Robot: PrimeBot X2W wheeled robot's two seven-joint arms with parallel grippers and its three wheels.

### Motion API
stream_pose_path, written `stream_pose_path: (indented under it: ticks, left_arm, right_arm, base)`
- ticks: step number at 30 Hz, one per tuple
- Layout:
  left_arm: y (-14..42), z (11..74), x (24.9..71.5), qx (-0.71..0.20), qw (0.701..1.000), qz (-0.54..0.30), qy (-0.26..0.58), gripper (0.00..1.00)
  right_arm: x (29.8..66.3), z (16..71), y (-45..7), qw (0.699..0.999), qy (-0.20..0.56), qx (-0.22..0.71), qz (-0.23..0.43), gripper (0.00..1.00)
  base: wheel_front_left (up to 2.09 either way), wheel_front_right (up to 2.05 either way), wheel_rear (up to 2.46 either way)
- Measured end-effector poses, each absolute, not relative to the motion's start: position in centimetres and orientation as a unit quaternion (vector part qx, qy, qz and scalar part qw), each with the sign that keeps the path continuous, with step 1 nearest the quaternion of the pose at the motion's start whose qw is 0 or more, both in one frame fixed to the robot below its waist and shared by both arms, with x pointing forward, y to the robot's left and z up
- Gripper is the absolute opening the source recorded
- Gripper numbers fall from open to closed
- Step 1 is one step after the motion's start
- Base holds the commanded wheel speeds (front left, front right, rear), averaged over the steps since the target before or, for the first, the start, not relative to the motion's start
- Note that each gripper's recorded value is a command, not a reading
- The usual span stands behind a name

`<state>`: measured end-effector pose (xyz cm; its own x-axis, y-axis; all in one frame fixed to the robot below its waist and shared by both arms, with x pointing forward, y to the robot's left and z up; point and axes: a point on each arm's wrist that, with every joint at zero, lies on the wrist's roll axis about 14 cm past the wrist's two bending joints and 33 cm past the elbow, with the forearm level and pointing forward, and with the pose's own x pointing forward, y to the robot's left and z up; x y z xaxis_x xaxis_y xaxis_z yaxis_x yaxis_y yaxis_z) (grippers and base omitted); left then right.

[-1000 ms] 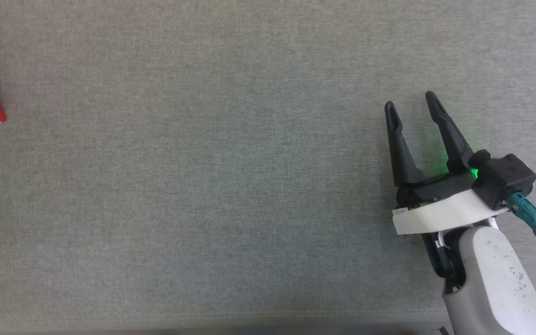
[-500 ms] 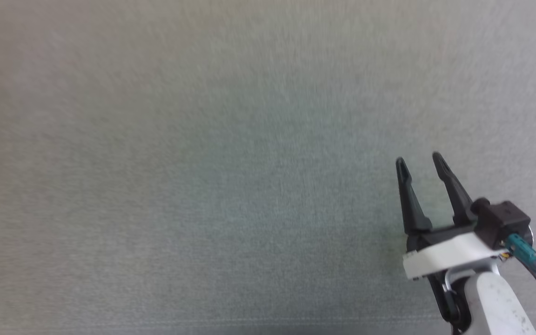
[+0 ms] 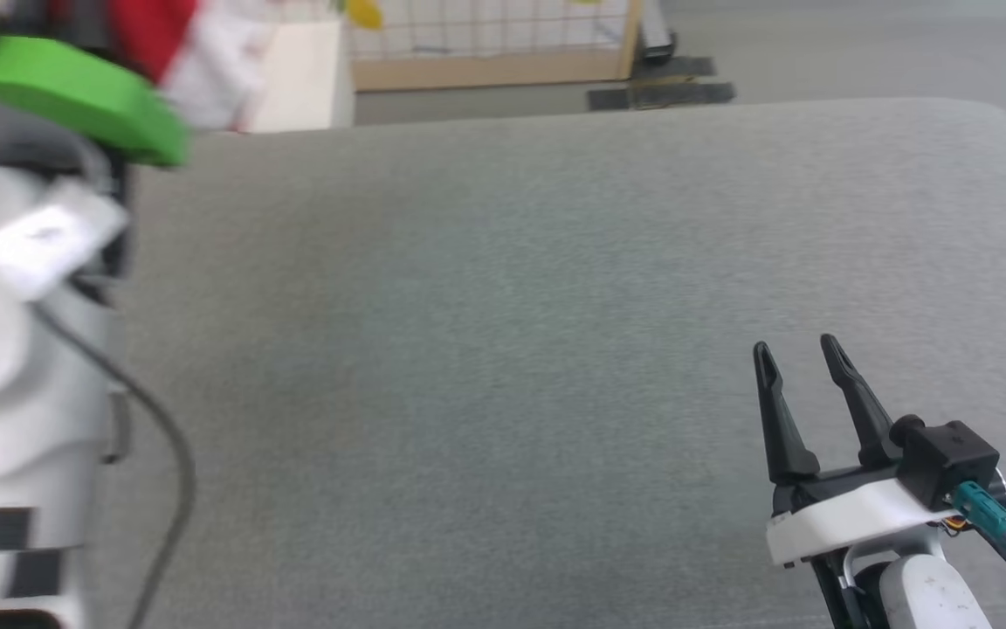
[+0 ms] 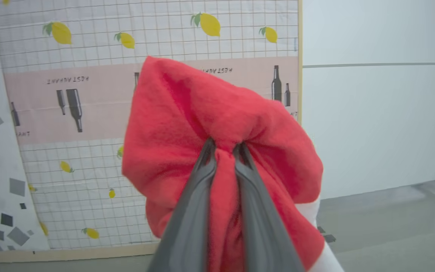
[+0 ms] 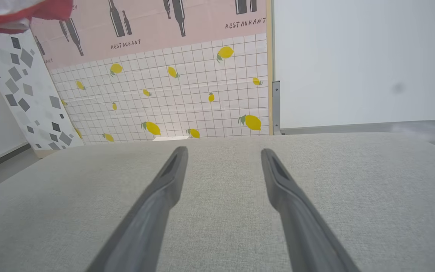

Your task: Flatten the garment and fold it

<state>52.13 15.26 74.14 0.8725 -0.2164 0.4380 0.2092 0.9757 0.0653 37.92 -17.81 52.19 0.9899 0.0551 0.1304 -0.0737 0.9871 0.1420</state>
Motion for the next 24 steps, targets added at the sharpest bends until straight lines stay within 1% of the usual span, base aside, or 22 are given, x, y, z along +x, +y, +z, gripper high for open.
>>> stream_pose_path:
  ticks: [6,9,12,16,17,19,21,24]
  left_arm:
    - [3.3,70.6,51.7,-0.025,0.955,-0.245,-0.164,0.0]
    - [-2.0,67.3,51.2,-0.025,0.947,-0.301,-0.11,0.0]
    - [-6.1,61.9,50.3,0.002,0.939,-0.344,-0.023,0.0]
    - [-8.6,54.1,49.3,0.028,0.924,-0.365,0.109,0.0]
    - [-9.0,52.0,48.8,0.043,0.916,-0.37,0.149,0.0]
    - [-9.3,48.1,47.7,0.07,0.895,-0.38,0.222,0.0]
    - [-9.1,44.1,46.1,0.095,0.868,-0.385,0.298,0.0]
    - [-8.8,40.4,44.3,0.124,0.835,-0.39,0.368,0.0]
  right_arm:
    - [35.8,53.1,-20.7,0.995,-0.074,0.066,-0.011,1.0]
    - [34.8,53.3,-22.0,0.995,-0.077,0.063,-0.032,1.0]
    - [33.9,53.3,-23.1,0.994,-0.078,0.06,-0.051,1.0]
    - [33.0,53.0,-24.1,0.993,-0.072,0.059,-0.069,1.0]
    - [32.9,52.8,-24.4,0.993,-0.07,0.059,-0.075,1.0]
    - [32.6,52.5,-24.8,0.993,-0.064,0.059,-0.082,1.0]
    - [32.4,52.1,-25.0,0.993,-0.057,0.061,-0.088,1.0]
    - [32.1,51.4,-25.3,0.992,-0.046,0.062,-0.095,1.0]
  base:
    - [0.0,0.0,0.0]
    - [0.0,0.0,0.0]
    - [0.0,0.0,0.0]
    - [0.0,0.0,0.0]
    - [0.0,0.0,0.0]
    - [0.0,0.0,0.0]
    - [0.0,0.0,0.0]
    - [0.0,0.0,0.0]
